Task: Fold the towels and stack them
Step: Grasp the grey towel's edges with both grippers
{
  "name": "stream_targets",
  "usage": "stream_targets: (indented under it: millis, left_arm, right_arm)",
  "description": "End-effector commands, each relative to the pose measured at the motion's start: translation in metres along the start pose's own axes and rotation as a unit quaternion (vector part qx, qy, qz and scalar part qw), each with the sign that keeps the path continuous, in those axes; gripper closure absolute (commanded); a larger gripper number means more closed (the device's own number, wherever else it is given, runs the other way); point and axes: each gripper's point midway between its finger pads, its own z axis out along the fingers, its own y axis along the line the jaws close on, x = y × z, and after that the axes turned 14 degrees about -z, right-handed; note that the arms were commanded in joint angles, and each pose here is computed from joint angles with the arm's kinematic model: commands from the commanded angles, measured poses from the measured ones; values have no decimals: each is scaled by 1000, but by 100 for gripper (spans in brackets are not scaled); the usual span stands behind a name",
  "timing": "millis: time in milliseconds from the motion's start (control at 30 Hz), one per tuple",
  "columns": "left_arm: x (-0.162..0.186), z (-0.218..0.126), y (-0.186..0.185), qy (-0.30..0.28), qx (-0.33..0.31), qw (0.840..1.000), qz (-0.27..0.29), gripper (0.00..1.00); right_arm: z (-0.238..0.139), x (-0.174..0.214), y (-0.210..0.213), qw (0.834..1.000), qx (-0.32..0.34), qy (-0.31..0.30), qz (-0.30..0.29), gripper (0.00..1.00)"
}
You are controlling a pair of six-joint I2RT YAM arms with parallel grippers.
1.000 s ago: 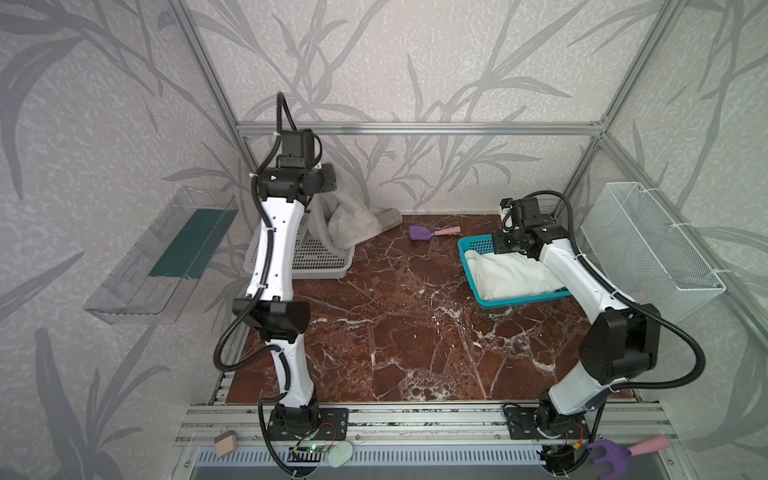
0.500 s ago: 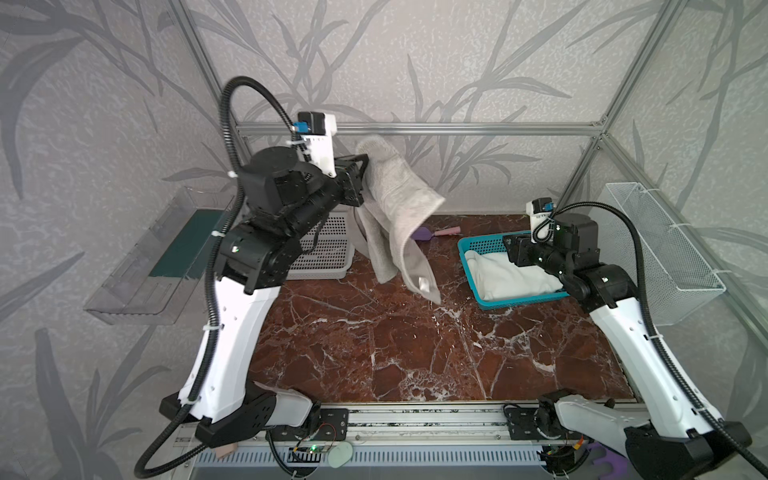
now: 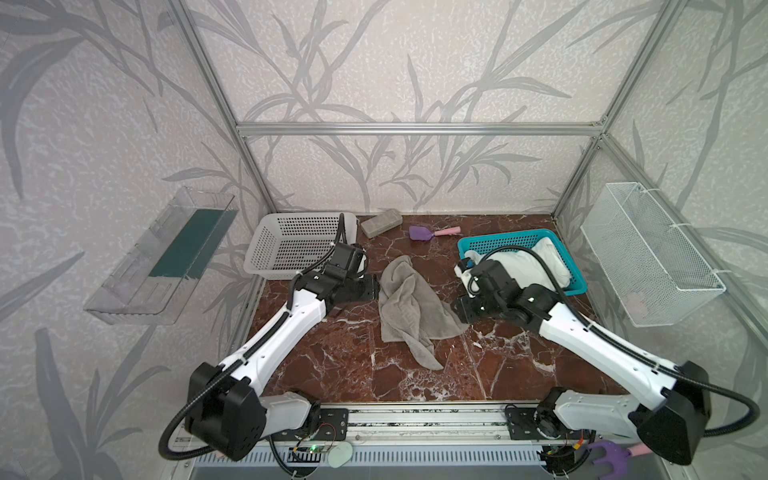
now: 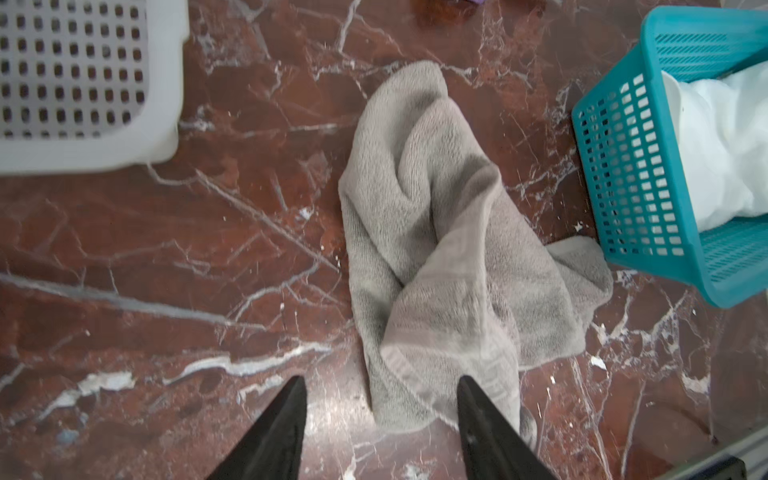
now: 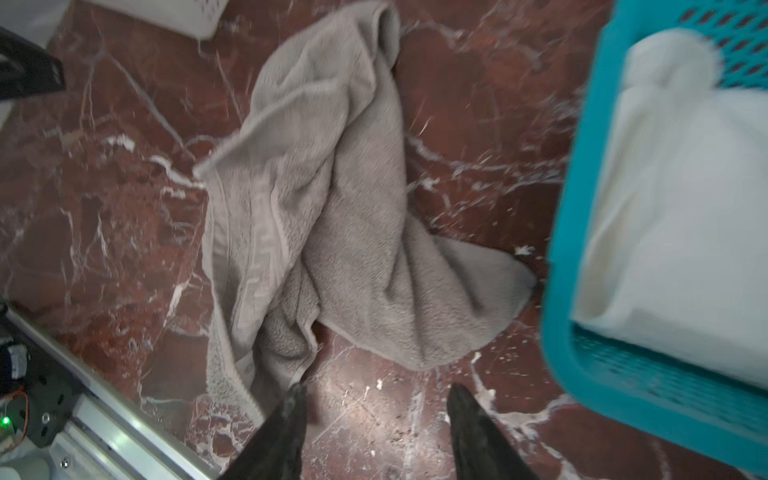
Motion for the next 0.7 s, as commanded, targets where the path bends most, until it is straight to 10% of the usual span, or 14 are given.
stream_targets:
  millis: [0, 300, 667]
  left_arm:
    - [17, 2, -7, 1, 46, 999, -27, 42]
    - [32, 21, 15, -17, 39, 999, -18, 35]
    - [-15, 59, 14, -84, 43, 993, -66, 36]
  right_arm:
    - [26, 6, 20, 999, -13, 29, 10, 45]
    - [45, 37, 84, 995, -19, 71, -68, 39]
    - [39, 74, 91, 996, -91, 12, -21, 32]
